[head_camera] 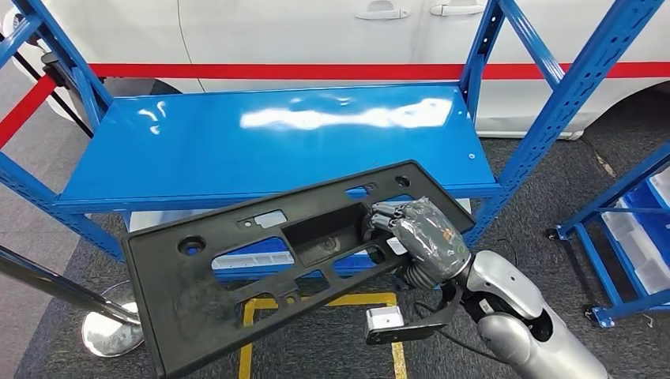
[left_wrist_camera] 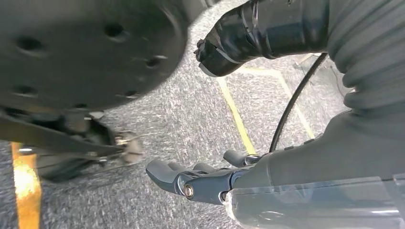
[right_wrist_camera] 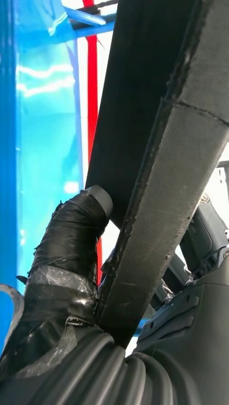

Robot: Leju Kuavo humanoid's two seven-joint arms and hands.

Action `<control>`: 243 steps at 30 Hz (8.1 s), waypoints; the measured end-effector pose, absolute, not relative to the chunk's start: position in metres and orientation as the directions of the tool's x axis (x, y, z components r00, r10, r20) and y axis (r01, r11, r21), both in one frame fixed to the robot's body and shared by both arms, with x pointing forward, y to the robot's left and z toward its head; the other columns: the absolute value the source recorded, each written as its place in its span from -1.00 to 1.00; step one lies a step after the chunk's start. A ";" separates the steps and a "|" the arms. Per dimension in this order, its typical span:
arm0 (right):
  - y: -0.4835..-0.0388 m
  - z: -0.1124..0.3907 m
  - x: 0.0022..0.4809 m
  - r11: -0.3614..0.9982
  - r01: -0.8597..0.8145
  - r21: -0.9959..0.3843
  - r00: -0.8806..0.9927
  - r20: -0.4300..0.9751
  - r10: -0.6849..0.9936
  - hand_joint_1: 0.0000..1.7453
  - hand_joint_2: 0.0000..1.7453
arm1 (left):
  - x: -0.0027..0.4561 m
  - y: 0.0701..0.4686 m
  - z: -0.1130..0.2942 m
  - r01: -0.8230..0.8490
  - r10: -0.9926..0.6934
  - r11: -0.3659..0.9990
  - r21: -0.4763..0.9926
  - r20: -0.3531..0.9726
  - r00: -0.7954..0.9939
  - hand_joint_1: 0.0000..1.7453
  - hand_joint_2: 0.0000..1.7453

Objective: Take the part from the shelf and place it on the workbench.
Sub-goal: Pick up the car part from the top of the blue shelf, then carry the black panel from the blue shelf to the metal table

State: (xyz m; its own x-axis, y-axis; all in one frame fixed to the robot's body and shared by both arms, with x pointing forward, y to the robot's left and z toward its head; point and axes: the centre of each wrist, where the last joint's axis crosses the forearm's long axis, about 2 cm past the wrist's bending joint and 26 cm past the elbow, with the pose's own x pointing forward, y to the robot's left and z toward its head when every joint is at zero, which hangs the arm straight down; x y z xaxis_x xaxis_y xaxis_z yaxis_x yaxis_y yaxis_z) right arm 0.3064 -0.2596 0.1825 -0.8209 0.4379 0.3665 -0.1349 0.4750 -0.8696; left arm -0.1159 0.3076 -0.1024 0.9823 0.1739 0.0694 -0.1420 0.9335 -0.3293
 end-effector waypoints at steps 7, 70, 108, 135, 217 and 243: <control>-0.254 0.182 0.305 0.487 -0.139 -0.862 -0.820 0.376 0.432 1.00 1.00 | -0.114 0.305 -0.103 -0.142 0.175 0.932 -0.335 0.071 0.982 -1.00 1.00; -0.274 0.187 0.308 0.473 -0.209 -0.856 -0.768 0.443 0.462 1.00 1.00 | -0.116 0.328 -0.101 -0.115 0.156 0.932 -0.343 0.094 0.983 -1.00 1.00; -0.236 0.243 0.348 0.496 -0.226 -0.838 -0.799 0.451 0.399 1.00 1.00 | 0.032 0.352 -0.109 -0.091 0.122 0.987 -0.133 0.248 0.961 -1.00 1.00; -0.232 0.250 0.350 0.493 -0.204 -0.846 -0.799 0.435 0.416 1.00 1.00 | 0.046 0.351 -0.106 -0.029 0.037 0.999 -0.031 0.287 0.957 -1.00 1.00; -0.213 0.251 0.370 0.081 0.329 -0.941 -0.578 -0.133 0.805 1.00 1.00 | 0.041 0.367 -0.105 -0.087 0.114 0.990 -0.112 0.262 0.958 -1.00 1.00; -0.221 0.249 0.371 0.073 0.323 -0.943 -0.565 -0.131 0.815 1.00 1.00 | 0.041 0.366 -0.105 -0.086 0.113 0.990 -0.114 0.264 0.958 -1.00 1.00</control>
